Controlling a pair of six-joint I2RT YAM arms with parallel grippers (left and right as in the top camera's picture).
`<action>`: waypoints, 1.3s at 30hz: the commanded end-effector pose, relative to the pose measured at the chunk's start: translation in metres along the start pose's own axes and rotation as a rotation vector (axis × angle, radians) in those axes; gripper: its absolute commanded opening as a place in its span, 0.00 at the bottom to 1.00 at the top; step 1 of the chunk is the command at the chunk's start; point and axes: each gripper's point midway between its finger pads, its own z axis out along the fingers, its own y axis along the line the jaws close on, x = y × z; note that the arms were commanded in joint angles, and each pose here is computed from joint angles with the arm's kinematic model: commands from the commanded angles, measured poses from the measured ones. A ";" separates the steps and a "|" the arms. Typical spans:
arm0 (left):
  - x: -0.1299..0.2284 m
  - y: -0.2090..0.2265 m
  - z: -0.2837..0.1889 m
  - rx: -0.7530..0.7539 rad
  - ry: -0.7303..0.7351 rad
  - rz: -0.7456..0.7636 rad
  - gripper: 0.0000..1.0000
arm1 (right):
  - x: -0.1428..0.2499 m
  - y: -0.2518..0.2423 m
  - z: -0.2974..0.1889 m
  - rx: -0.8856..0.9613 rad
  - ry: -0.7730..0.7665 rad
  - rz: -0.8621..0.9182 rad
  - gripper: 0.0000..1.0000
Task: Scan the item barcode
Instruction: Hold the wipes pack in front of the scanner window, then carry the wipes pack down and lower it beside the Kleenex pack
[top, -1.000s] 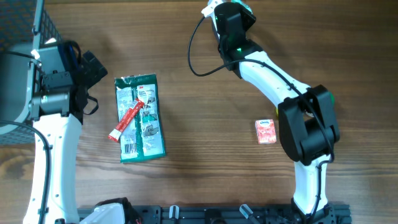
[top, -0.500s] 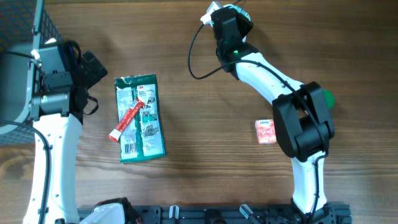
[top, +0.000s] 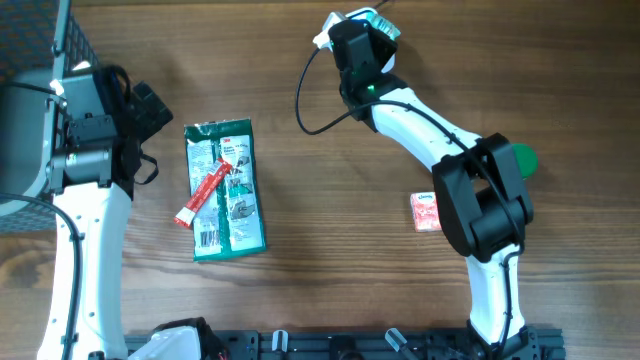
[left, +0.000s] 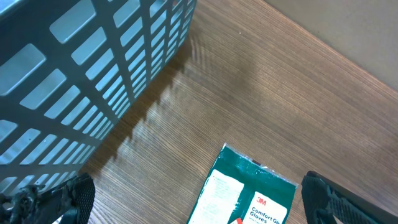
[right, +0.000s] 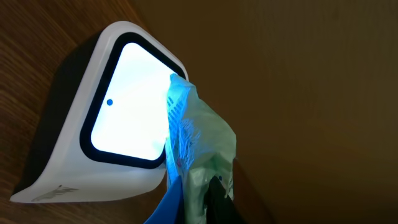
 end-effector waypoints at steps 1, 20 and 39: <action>-0.003 0.001 -0.001 -0.004 -0.009 0.004 1.00 | -0.013 0.000 -0.011 -0.024 -0.043 0.010 0.04; -0.003 0.001 -0.001 -0.004 -0.010 0.004 1.00 | 0.030 0.005 -0.220 -0.897 -0.068 0.254 0.06; -0.003 0.001 -0.001 -0.004 -0.010 0.004 1.00 | 0.144 0.104 -0.220 -1.028 0.340 0.148 0.13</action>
